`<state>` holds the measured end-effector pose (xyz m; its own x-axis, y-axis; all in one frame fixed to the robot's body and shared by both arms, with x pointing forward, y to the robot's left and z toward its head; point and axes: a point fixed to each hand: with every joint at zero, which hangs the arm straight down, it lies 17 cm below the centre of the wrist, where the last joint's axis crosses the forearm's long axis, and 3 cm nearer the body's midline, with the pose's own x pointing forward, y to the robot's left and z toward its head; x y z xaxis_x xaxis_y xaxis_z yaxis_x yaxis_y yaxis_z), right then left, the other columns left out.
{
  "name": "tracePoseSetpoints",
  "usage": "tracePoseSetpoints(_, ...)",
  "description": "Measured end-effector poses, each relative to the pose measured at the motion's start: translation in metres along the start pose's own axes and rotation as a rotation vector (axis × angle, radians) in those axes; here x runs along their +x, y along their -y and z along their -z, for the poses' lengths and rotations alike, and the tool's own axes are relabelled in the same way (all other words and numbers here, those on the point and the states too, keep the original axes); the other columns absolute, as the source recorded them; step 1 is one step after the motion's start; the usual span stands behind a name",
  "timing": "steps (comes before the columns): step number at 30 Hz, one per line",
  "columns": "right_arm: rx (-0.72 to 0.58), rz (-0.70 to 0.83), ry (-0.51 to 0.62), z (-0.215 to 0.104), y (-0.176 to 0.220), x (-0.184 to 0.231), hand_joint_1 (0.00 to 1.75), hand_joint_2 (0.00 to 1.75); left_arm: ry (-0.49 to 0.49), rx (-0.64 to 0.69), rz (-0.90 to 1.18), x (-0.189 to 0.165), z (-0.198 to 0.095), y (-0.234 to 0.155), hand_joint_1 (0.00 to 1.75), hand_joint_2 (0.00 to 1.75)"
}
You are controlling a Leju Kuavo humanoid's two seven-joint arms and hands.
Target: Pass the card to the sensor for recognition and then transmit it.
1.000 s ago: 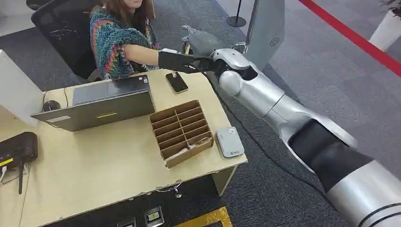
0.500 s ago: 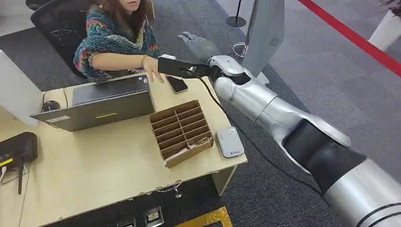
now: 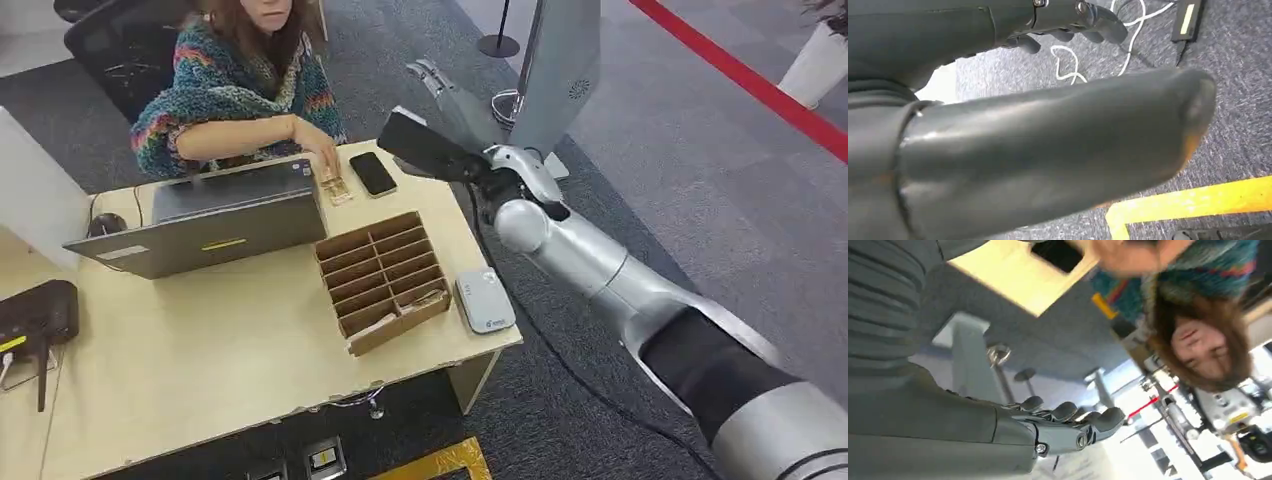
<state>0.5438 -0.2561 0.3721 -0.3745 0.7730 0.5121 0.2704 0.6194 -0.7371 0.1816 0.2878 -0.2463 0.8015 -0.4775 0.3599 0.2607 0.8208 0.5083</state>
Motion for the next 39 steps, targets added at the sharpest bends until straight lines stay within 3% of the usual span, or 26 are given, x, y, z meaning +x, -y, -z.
tracePoseSetpoints(6, 0.083, 0.152, 0.029, -0.078, -0.026, 0.004, 0.0, 1.75, -0.02, 0.001, -0.02, -0.015, -0.003, 0.001, 0.0, 0.0)
tracePoseSetpoints(10, 0.147, 0.148, -0.016, -0.12, -0.043, -0.011, 0.0, 1.75, -0.022, 0.001, -0.021, -0.016, -0.002, -0.001, 0.0, 0.0)
tracePoseSetpoints(15, 0.223, 0.052, -0.081, -0.15, -0.062, -0.031, 0.0, 1.75, -0.015, -0.002, -0.009, -0.016, -0.001, -0.003, 0.0, 0.0)
tracePoseSetpoints(21, 0.314, -0.213, -0.123, -0.166, -0.081, -0.05, 0.0, 1.75, -0.011, 0.003, 0.006, -0.011, 0.003, -0.008, 0.0, 0.0)
tracePoseSetpoints(25, 0.368, -0.365, -0.092, -0.173, -0.098, -0.049, 0.0, 1.75, -0.007, 0.01, 0.014, -0.007, 0.005, -0.012, 0.0, 0.0)
tracePoseSetpoints(39, 0.445, -0.428, 0.041, -0.173, -0.146, -0.019, 0.0, 1.75, -0.01, 0.015, 0.02, -0.006, 0.006, -0.014, 0.0, 0.0)
